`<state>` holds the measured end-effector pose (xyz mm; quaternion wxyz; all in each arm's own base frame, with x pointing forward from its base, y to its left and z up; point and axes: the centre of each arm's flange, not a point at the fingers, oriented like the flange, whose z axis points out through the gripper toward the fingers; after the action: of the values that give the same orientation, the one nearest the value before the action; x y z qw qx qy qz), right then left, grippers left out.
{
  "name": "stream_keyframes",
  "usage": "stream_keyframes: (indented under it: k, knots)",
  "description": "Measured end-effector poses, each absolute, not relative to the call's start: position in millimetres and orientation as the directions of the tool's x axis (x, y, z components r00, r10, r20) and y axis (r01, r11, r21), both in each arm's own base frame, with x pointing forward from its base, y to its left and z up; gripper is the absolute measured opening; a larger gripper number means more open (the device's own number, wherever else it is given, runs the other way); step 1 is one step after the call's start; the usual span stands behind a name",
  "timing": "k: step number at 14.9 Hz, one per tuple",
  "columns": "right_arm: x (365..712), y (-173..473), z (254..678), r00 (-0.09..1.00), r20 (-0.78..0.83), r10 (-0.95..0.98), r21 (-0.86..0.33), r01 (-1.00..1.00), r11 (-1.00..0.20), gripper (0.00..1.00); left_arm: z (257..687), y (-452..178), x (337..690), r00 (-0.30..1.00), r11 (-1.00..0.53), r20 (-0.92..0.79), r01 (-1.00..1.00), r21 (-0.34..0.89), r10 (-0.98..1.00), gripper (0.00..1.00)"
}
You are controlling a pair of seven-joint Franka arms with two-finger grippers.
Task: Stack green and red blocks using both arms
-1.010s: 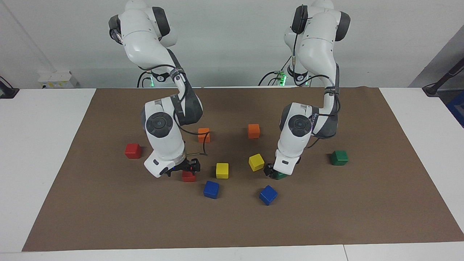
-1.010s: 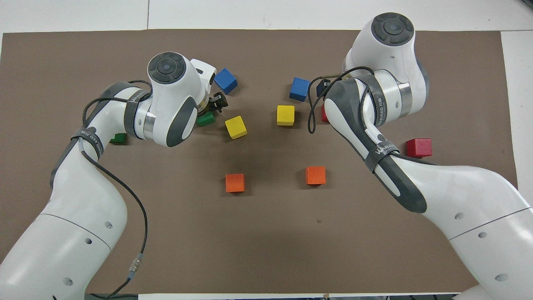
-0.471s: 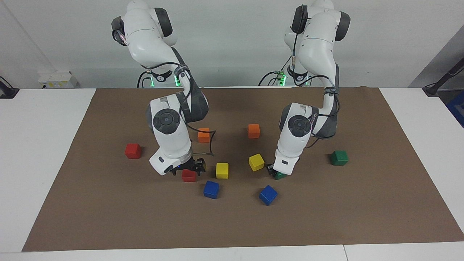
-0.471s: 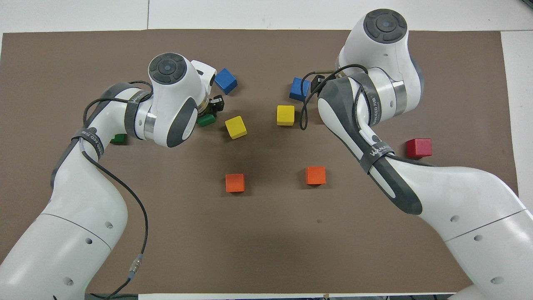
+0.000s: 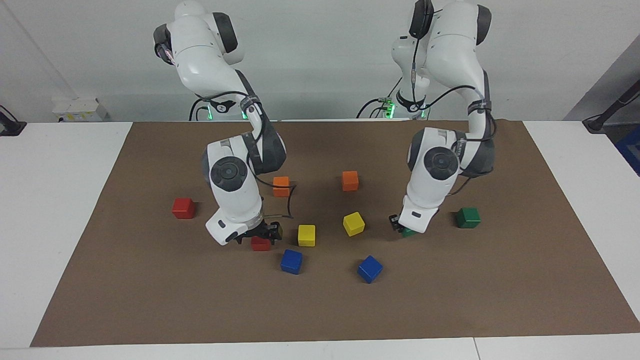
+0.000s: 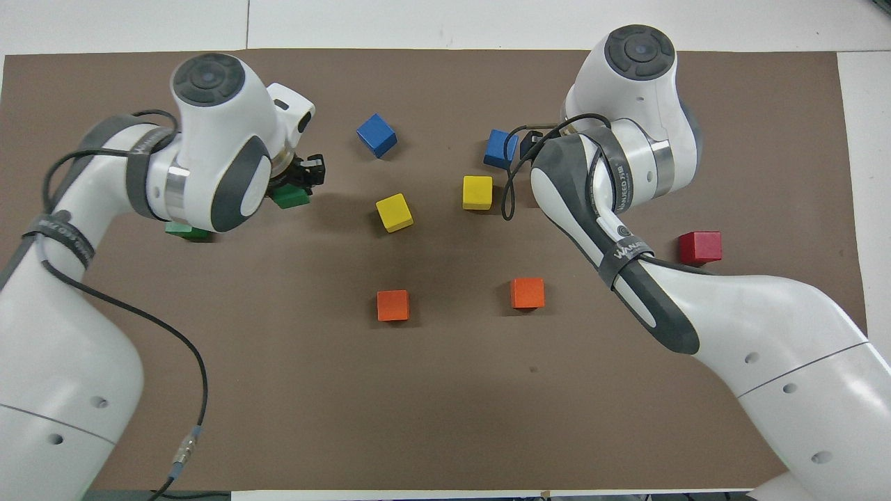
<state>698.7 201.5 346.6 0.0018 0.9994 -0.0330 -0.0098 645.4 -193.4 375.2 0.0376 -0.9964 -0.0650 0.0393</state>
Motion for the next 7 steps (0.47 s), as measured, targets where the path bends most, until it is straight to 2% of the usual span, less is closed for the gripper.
stream_keyframes:
  k: [3,7]
  knots:
    - [695,203,334,0.998,-0.022,-0.065,0.004,-0.065,-0.998,1.0,410,-121,643,0.993,-0.996,-0.099,0.051,-0.073,0.058,0.55]
    - [689,202,324,0.998,-0.016,-0.063,0.002,-0.063,-0.998,1.0,417,-26,625,0.99,-0.997,-0.13,-0.069,-0.046,-0.063,0.55]
